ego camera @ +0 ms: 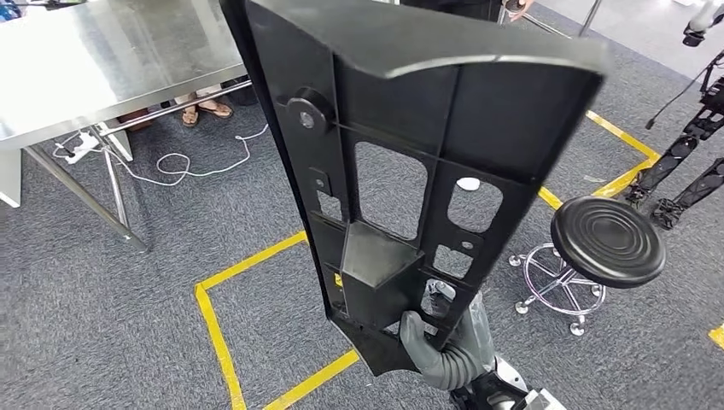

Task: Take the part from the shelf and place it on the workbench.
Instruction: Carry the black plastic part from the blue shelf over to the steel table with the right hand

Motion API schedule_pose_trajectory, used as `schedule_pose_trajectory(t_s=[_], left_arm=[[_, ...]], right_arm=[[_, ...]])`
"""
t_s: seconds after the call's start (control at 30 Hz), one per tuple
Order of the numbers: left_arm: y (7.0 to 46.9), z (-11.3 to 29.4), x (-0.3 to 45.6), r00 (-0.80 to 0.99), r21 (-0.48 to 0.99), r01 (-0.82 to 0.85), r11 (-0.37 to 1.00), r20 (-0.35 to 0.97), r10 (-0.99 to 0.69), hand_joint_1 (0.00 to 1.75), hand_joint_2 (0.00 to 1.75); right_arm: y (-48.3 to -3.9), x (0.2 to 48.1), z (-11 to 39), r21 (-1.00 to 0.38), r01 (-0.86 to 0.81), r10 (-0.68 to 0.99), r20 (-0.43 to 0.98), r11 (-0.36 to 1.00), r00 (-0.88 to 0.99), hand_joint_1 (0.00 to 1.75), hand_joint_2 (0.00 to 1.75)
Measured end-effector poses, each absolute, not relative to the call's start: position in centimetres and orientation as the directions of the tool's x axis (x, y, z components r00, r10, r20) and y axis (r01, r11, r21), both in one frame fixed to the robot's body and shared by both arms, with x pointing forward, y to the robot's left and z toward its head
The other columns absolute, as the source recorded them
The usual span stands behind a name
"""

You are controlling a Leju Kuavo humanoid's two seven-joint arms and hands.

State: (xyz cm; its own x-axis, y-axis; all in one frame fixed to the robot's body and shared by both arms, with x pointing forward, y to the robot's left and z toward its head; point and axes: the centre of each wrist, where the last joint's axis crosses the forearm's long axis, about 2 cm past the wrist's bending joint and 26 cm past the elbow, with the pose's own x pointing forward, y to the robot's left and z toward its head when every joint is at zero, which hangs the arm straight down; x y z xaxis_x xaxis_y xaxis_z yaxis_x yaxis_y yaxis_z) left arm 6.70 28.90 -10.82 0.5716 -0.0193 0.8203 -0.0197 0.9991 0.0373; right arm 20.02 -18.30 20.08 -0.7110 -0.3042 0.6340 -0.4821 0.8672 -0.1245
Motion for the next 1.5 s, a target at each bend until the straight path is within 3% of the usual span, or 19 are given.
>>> schedule_pose_trajectory(t_s=[1.5], left_arm=[[28.9, -10.7, 7.5, 0.566, 0.04, -0.015, 0.999, 0.824, -0.024, 0.0, 1.75]], right_arm=[[-18.5, 21.4, 20.9, -0.093, -0.45, -0.294, 0.637, 0.888, -0.713, 1.75, 1.75]])
